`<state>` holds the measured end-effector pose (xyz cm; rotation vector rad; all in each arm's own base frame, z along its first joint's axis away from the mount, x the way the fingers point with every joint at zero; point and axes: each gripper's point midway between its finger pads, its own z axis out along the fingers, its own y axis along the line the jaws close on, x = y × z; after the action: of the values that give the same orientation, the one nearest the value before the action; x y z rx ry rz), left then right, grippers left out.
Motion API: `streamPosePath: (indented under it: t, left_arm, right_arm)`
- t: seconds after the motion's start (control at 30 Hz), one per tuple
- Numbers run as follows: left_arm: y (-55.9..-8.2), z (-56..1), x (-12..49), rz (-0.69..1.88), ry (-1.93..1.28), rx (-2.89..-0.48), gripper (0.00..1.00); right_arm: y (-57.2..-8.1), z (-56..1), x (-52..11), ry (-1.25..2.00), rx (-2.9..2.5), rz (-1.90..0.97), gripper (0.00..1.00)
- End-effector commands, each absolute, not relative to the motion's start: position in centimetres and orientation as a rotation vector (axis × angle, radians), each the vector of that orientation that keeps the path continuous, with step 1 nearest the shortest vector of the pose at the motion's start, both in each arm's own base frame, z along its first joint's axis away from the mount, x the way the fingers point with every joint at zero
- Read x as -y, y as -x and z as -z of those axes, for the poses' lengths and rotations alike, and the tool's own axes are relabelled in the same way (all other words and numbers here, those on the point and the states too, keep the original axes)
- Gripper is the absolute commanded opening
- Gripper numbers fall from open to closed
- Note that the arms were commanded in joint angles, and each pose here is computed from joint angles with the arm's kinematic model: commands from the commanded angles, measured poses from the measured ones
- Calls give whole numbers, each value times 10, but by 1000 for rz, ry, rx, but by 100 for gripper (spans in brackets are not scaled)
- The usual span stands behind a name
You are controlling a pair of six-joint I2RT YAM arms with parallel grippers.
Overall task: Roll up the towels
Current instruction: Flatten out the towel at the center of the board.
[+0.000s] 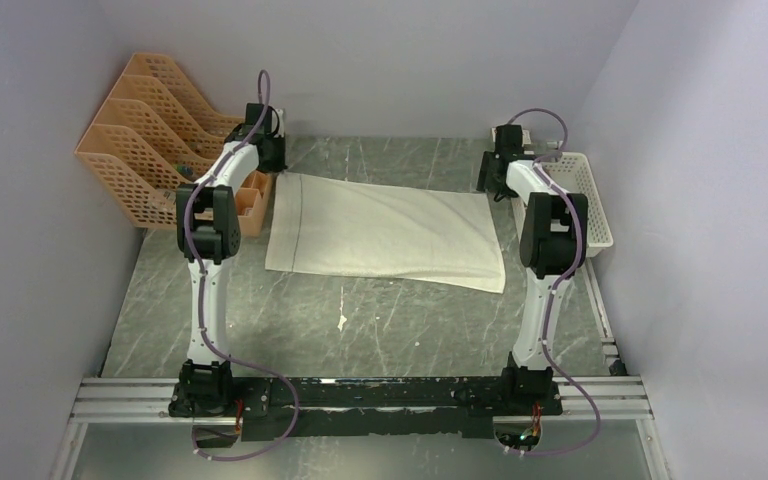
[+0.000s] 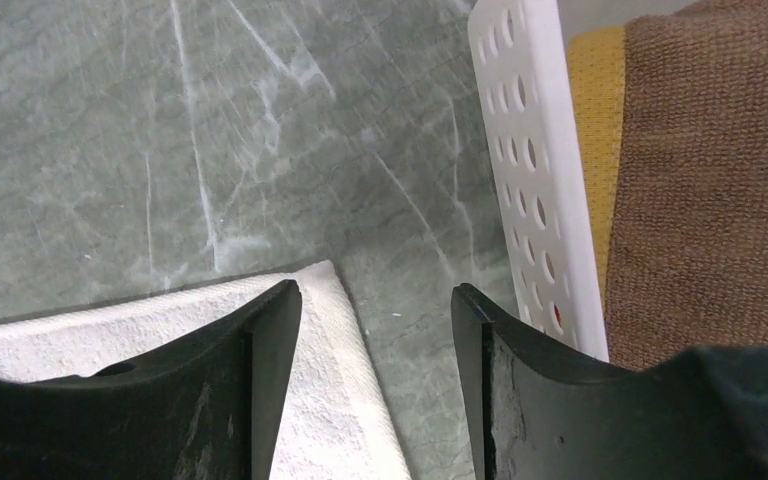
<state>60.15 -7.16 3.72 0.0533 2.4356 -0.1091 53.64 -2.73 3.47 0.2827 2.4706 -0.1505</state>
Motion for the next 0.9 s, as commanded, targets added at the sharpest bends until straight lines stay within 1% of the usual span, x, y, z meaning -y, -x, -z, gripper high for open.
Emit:
streamPosePath:
  t: [0.0, 0.23, 0.4, 0.47, 0.5, 0.6, 0.67, 0.7, 0.87]
  left_arm:
    - [-608, -43, 62, 64, -54, -2416, 7]
    - [-606, -36, 63, 72, -64, -2433, 7]
    - [-606, -35, 62, 63, -72, -2435, 7]
    - [-606, -35, 62, 61, -75, -2438, 7]
    - [-606, -35, 62, 60, -76, -2438, 7]
    - [-606, -36, 61, 54, -81, -2439, 7]
    - [-606, -37, 59, 48, -81, -2438, 7]
    - [-606, -37, 58, 47, -79, -2437, 7]
    - [-610, -42, 57, 77, -74, -2421, 7]
  right_arm:
    - [-536, -22, 24, -236, -2497, 157, 57]
    - [-541, -9, 7, -147, -2525, 125, 49]
    - [-538, 1, 7, -120, -2558, 169, 49]
    - [-536, 5, 8, -118, -2569, 180, 46]
    - [-534, 6, 8, -114, -2573, 181, 43]
    - [-527, 11, 11, -113, -2588, 206, 26]
    - [-522, 18, 14, -114, -2602, 221, 10]
    - [-519, 21, 16, -120, -2610, 224, 0]
    - [-521, 22, 16, -185, -2591, 134, 0]
